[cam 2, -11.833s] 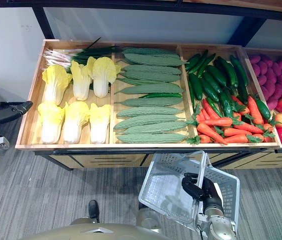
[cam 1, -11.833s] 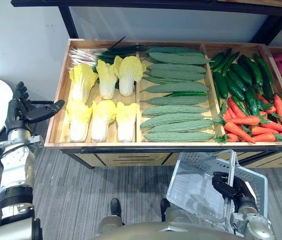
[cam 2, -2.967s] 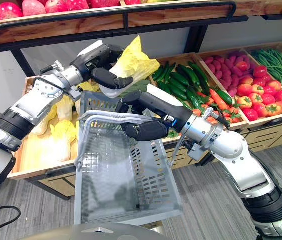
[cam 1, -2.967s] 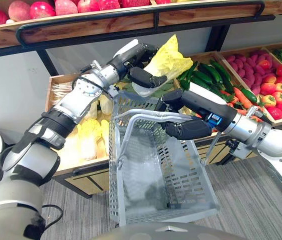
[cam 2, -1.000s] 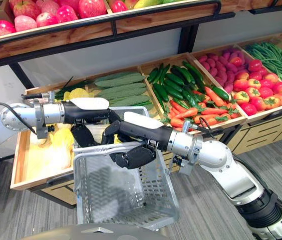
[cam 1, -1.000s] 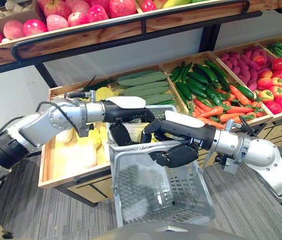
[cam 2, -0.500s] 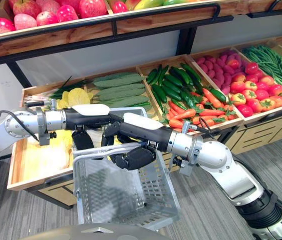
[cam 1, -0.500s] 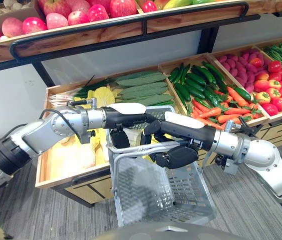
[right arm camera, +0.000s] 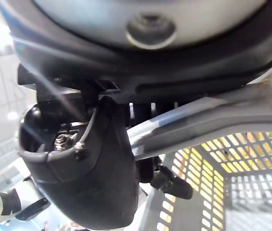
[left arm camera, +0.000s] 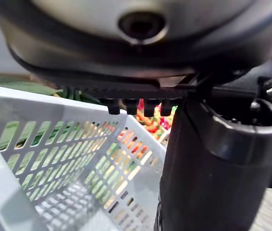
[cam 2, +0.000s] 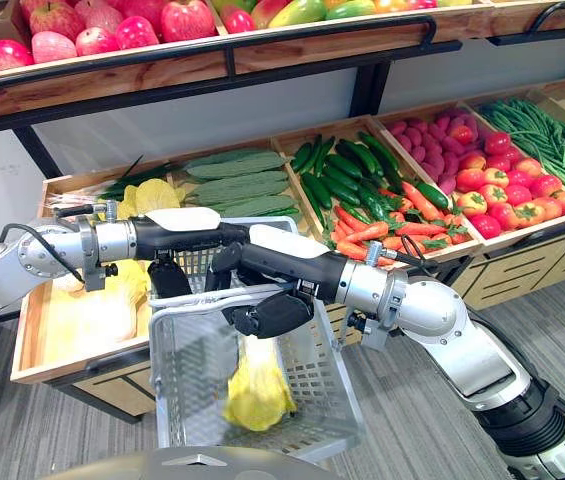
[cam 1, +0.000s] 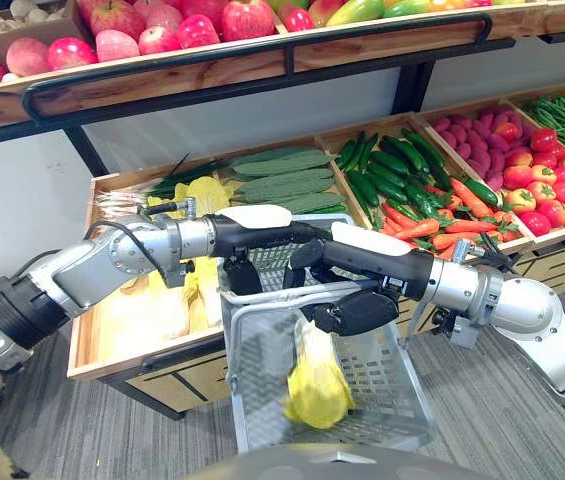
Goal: Pick vegetable in the basket
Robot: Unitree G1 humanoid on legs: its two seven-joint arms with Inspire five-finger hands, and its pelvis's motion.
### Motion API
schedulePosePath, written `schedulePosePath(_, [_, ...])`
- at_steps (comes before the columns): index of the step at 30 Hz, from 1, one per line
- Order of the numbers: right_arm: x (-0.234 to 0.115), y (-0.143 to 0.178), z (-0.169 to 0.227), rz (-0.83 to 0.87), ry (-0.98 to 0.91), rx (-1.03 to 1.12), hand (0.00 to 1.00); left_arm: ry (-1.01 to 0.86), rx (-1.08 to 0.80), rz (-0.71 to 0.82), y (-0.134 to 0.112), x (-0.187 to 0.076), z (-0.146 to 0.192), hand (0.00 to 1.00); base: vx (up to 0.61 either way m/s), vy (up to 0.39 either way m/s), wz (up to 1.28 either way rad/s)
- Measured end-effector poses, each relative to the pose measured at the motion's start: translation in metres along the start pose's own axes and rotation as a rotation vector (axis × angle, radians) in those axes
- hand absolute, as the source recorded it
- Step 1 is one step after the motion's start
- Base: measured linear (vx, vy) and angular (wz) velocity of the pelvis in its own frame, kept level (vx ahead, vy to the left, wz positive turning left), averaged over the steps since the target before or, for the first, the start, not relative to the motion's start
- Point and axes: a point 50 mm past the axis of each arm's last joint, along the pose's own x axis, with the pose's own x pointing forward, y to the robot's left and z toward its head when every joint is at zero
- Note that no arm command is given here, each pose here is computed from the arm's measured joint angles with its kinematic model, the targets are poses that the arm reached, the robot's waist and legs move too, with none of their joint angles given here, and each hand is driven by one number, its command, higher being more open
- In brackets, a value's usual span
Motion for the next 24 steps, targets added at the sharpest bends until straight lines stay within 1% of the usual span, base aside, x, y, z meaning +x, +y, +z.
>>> schedulePosePath(3, [0.000,0.000,-0.001,-0.002,0.006,0.003,0.00,0.002,0.016,0.036,0.007,-0.002,0.001,1.00,0.00,0.000,0.01])
schedulePosePath(5, [-0.001,-0.001,-0.003,-0.004,0.014,0.007,0.00,0.008,0.067,0.100,0.018,-0.006,0.002,1.00,0.00,0.000,0.03])
schedulePosePath(12, [-0.002,0.001,-0.006,-0.009,0.028,0.012,0.00,-0.002,0.132,0.320,0.052,-0.023,0.007,1.00,0.00,0.000,0.02])
schedulePosePath(18, [-0.006,0.008,-0.011,-0.057,0.037,0.055,0.00,0.029,0.196,0.533,0.088,-0.046,0.007,1.00,0.00,-0.005,0.07])
schedulePosePath(21, [-0.007,0.012,-0.013,-0.084,0.040,0.074,0.00,0.030,0.236,0.642,0.102,-0.060,0.012,1.00,0.00,-0.008,0.04])
schedulePosePath(24, [-0.013,0.012,-0.015,-0.133,0.058,0.089,0.00,0.046,0.260,0.718,0.112,-0.071,0.013,1.00,0.00,-0.009,0.06])
